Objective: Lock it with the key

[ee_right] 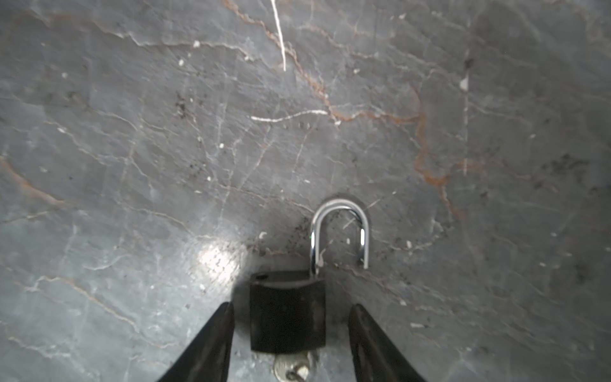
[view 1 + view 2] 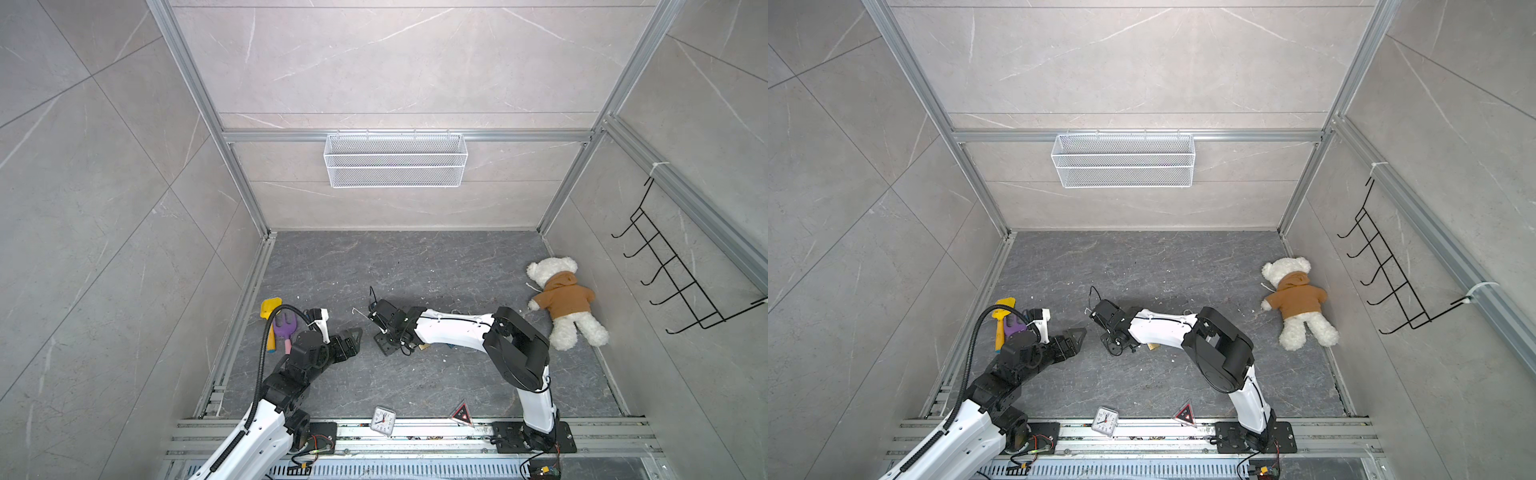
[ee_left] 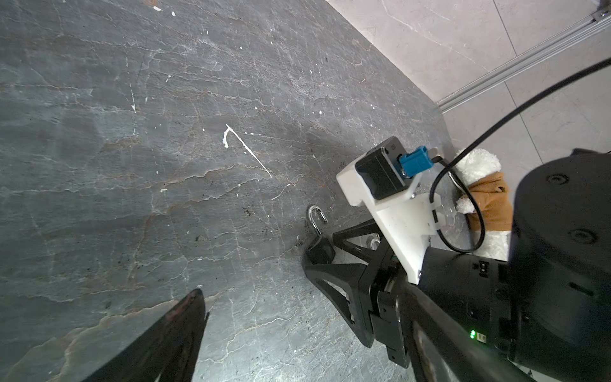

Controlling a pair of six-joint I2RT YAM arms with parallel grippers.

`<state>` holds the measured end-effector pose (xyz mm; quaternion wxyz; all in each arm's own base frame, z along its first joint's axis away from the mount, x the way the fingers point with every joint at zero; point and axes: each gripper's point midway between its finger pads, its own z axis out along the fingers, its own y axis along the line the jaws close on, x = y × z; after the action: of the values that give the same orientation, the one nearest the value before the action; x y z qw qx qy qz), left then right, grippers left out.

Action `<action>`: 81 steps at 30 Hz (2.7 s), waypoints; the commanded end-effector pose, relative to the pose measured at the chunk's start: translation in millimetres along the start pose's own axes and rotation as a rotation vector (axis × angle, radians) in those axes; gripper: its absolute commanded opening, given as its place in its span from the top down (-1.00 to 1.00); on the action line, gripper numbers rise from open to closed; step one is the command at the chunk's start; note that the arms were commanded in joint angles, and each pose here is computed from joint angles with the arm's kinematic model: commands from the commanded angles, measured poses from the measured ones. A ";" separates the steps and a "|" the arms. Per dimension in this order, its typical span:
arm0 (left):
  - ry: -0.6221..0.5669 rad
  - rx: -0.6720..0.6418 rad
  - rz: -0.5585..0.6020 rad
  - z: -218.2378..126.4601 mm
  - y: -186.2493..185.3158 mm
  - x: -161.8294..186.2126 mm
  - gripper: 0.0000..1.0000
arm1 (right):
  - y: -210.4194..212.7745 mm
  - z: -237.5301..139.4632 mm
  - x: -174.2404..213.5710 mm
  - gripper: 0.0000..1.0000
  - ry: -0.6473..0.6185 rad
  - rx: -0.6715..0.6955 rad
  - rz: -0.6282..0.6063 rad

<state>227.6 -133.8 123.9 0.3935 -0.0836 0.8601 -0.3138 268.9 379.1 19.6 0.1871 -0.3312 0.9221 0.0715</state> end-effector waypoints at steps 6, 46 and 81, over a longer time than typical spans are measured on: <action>-0.019 0.046 0.018 -0.6 -14.5 -11.8 -0.85 | 2.1 11.0 4.8 -0.08 0.040 0.011 -0.027; 0.100 0.163 0.014 40.3 -32.0 4.1 -0.73 | -0.9 -69.8 -3.8 0.46 -0.306 -0.095 -0.079; 0.302 0.344 -0.037 96.4 -76.3 19.3 -0.15 | 21.2 -89.0 0.9 0.46 -0.338 -0.211 -0.135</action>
<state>270.9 -231.0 89.4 0.2505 -0.0088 0.8624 -0.4399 231.5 366.9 88.0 0.2943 -0.3847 0.8525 0.1966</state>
